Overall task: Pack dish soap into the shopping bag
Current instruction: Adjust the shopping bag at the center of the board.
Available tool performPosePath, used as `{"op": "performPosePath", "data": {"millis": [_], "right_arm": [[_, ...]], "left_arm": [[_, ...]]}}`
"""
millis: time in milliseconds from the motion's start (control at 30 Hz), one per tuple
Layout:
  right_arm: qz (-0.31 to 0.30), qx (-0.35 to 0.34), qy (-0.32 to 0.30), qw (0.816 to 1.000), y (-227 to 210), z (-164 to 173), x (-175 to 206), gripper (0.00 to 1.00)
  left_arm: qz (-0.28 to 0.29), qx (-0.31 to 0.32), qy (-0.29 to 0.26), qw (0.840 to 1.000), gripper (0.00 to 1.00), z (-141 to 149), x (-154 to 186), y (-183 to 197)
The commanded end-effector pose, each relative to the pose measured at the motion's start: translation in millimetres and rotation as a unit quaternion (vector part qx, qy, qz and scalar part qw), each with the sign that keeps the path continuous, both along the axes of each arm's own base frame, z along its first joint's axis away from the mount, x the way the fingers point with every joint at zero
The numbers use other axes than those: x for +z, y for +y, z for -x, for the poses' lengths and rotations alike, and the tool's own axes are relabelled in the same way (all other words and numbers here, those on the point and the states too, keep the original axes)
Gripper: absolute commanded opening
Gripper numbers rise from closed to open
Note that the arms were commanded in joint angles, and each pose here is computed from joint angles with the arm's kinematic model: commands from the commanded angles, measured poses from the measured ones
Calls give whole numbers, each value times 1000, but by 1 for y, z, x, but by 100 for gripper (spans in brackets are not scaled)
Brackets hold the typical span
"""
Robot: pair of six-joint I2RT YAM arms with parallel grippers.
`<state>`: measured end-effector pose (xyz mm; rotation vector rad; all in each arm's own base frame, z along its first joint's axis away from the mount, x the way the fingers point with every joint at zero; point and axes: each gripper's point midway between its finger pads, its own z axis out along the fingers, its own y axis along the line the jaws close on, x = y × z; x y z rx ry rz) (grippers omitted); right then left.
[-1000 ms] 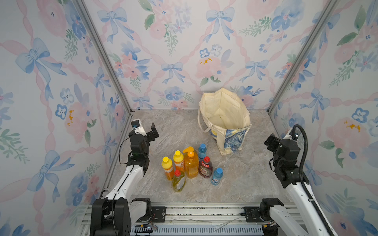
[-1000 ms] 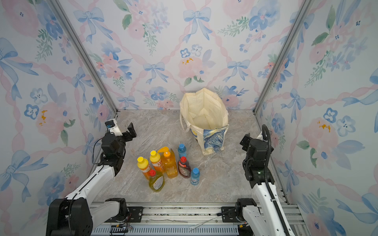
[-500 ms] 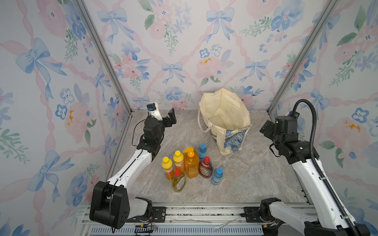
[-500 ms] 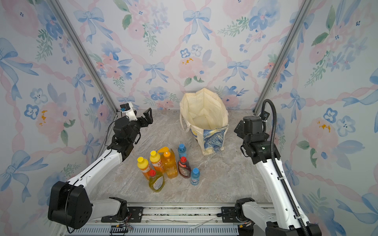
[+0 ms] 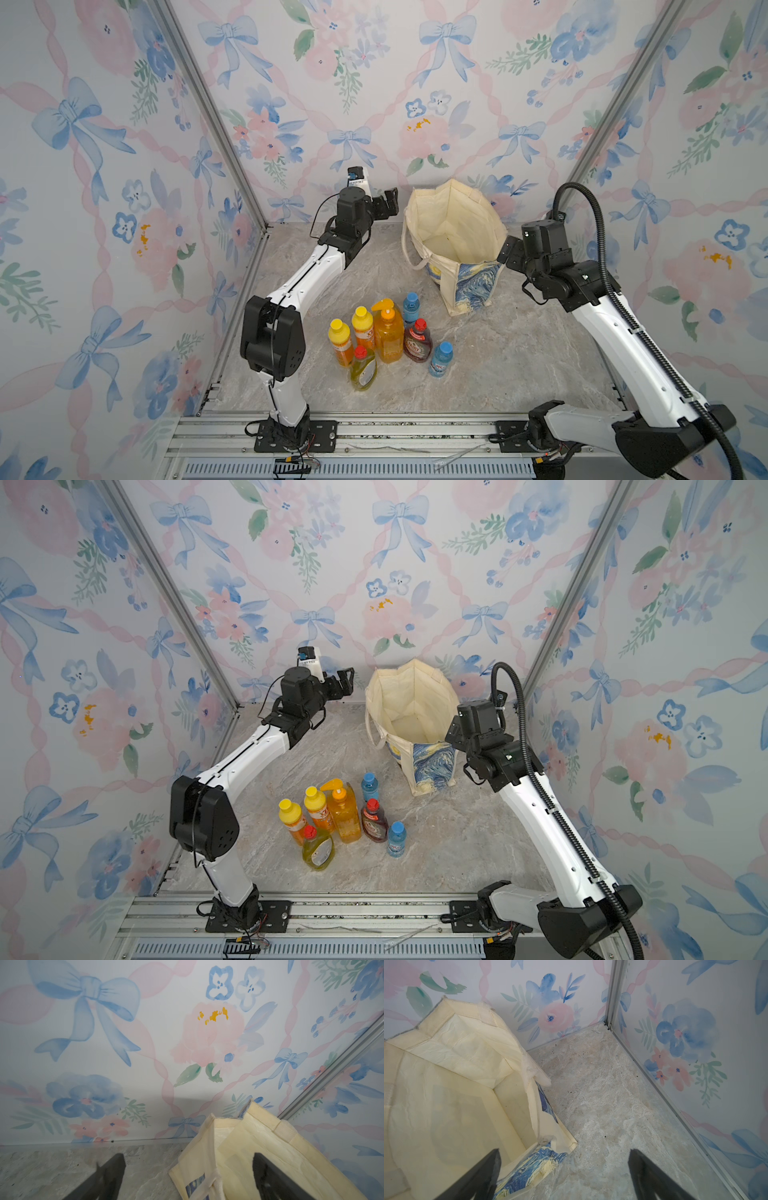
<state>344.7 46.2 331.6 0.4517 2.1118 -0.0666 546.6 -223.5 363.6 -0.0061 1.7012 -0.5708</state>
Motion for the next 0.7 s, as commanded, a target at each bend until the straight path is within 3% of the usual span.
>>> {"op": "performPosePath", "data": {"millis": [0, 133, 300, 467, 567, 667], "right_arm": [[-6, 25, 18, 1000, 5, -4, 0, 96], [-4, 38, 33, 999, 9, -15, -5, 97], [10, 41, 51, 998, 7, -29, -13, 100], [21, 39, 66, 997, 5, -46, -20, 95], [24, 38, 76, 996, 2, -54, -27, 92], [21, 42, 84, 995, 3, -61, -36, 88]], "left_arm": [[-40, -63, 75, 994, 97, -10, -33, -36], [-44, -104, 97, 989, 86, -25, -46, -62], [-46, -127, 114, 984, 81, -33, -65, -75], [-55, -131, 125, 982, 72, -36, -79, -80], [-64, -127, 128, 982, 57, -38, -84, -77], [-64, -137, 132, 980, 36, -35, -87, -81]]}}
